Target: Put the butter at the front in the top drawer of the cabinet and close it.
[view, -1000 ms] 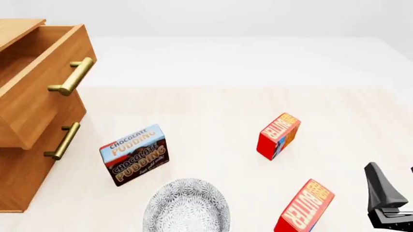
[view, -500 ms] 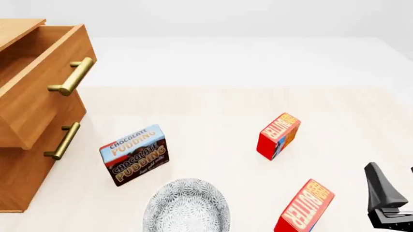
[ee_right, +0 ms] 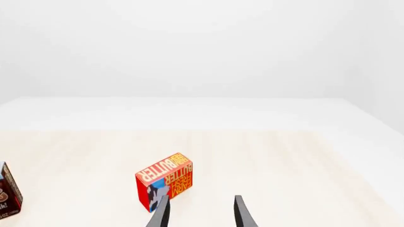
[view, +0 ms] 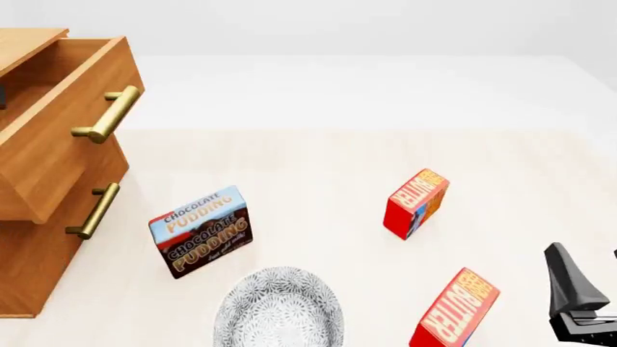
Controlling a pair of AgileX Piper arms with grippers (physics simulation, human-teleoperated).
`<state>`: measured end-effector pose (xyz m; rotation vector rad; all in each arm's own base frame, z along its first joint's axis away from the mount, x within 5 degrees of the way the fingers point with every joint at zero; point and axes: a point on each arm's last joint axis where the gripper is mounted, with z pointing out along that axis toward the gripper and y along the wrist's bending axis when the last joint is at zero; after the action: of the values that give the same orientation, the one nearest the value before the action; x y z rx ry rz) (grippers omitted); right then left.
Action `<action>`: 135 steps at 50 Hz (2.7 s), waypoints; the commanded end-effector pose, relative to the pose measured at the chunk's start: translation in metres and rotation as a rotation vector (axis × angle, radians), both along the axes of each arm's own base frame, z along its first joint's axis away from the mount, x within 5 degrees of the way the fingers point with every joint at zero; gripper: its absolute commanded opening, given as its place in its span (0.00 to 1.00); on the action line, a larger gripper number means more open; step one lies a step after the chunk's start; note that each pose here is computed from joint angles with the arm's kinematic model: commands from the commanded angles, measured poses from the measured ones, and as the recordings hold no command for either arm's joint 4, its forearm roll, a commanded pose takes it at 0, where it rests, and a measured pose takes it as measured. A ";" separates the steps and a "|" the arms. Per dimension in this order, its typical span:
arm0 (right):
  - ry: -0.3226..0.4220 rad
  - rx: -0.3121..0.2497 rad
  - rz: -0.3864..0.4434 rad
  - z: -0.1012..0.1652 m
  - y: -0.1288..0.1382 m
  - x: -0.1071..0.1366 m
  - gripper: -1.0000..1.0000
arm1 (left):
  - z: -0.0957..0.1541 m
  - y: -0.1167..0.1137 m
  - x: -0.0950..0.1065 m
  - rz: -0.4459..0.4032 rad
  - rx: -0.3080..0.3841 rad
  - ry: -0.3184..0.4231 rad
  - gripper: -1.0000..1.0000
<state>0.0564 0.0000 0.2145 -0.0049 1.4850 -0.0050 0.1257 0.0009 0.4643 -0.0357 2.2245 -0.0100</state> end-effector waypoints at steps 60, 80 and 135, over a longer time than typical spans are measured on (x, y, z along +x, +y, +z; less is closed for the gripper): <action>0.000 0.000 0.000 0.000 0.000 0.000 1.00 | -0.053 0.002 0.086 0.009 -0.007 0.147 1.00; 0.000 0.000 0.000 0.000 0.000 0.000 1.00 | -0.069 -0.005 0.102 -0.011 -0.014 0.171 1.00; 0.000 0.000 0.000 0.000 0.000 0.000 1.00 | -0.065 -0.070 0.112 -0.277 0.018 0.209 1.00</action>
<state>0.0564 0.0000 0.2145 -0.0049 1.4849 -0.0050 0.2395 -0.0473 0.3951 0.1949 2.4280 -0.0995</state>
